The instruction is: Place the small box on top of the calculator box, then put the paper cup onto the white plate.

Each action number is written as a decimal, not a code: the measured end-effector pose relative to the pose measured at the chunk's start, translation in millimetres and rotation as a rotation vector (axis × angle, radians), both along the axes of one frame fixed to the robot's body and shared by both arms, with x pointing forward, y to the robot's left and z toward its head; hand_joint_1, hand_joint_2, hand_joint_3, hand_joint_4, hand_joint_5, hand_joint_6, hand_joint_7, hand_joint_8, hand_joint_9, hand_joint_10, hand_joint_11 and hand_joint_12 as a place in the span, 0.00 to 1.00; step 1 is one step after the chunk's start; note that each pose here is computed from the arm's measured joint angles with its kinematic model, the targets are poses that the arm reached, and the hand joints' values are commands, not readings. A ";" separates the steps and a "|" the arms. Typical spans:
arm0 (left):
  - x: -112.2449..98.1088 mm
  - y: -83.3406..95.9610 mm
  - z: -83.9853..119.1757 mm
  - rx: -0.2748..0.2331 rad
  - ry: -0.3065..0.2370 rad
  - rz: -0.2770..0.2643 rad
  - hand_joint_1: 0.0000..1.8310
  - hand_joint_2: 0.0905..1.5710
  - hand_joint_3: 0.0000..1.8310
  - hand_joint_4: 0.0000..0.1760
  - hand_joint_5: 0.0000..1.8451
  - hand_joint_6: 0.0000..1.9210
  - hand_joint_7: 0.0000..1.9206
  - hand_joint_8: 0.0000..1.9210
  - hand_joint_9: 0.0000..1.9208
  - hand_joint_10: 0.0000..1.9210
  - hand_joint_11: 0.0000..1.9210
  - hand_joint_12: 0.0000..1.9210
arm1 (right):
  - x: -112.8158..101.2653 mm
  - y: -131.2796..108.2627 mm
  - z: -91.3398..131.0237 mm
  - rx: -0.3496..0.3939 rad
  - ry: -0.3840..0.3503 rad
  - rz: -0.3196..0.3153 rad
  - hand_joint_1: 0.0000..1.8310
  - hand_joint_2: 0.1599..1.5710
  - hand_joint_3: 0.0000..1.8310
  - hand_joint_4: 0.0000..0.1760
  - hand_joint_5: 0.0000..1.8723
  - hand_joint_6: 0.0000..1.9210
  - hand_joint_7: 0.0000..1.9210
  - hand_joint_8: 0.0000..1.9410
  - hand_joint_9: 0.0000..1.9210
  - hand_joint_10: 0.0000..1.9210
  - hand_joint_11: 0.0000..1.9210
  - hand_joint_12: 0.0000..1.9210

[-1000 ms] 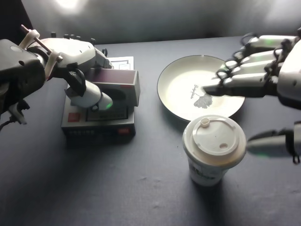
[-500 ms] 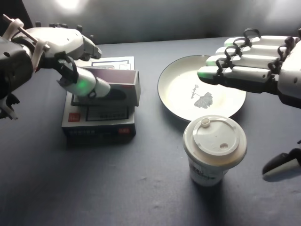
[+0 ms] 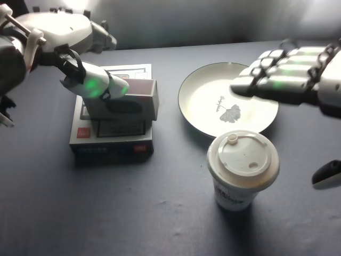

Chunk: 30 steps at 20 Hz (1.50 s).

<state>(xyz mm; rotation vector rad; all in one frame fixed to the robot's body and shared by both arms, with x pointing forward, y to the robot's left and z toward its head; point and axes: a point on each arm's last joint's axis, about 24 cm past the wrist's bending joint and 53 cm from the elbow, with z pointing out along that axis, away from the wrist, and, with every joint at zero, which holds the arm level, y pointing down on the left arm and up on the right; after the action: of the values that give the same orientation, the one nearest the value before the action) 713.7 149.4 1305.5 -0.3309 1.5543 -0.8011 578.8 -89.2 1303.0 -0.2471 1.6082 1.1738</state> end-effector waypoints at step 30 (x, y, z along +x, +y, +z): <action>-95.4 19.6 -36.0 0.275 -0.051 -0.246 0.29 0.68 0.00 0.00 0.29 0.01 0.31 0.00 0.30 0.01 0.00 0.57 | 13.2 43.5 -25.5 -0.033 0.122 0.179 0.59 0.45 0.00 0.00 0.00 0.00 0.00 0.00 0.00 0.00 0.00 0.00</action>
<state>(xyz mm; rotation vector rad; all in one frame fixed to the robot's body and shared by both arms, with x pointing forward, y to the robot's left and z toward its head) 618.3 169.0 1269.6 0.0832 1.6517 -0.7649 592.0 -45.7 1277.5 -0.3528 1.7404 1.3213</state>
